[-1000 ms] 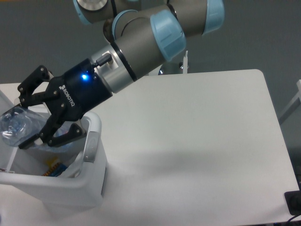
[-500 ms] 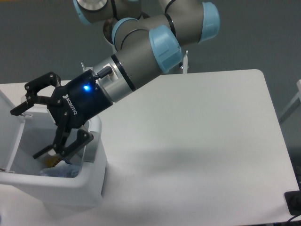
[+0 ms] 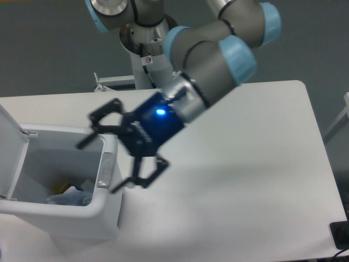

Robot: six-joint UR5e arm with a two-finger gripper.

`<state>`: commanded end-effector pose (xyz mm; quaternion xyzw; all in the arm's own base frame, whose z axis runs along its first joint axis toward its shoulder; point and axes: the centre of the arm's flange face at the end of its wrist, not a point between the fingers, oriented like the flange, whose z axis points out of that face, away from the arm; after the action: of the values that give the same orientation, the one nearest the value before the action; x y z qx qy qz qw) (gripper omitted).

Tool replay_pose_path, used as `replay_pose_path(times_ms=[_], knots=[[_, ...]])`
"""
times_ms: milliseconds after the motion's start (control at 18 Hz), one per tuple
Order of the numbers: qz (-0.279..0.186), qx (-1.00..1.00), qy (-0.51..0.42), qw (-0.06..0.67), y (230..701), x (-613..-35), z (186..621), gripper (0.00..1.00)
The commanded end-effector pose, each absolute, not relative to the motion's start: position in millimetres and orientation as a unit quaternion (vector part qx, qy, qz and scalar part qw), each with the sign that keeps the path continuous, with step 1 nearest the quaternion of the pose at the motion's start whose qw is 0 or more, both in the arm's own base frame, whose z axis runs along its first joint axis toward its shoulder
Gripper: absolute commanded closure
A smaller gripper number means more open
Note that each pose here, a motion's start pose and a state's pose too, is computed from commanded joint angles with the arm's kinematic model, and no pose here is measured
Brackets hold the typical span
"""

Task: Place the trash in the trash can

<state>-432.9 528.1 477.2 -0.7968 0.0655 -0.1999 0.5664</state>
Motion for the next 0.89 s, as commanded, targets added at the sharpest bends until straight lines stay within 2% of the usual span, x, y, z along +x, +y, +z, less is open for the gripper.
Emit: replay_pose_path(times_ms=[222, 444, 556, 722, 889], knots=[[-0.145, -0.821, 0.061, 0.548, 499, -487, 435, 0.00], [-0.075, -0.885, 0.047, 0.457, 489, -517, 401, 0.00], [-0.047, -0.913, 0.046, 0.403, 485, -535, 370, 0.00], [-0.013, -0.935, 0.033, 0.354, 474, -557, 362, 0.00], [0.001, -0.943, 0.016, 0.334, 457, -585, 351, 0.00]])
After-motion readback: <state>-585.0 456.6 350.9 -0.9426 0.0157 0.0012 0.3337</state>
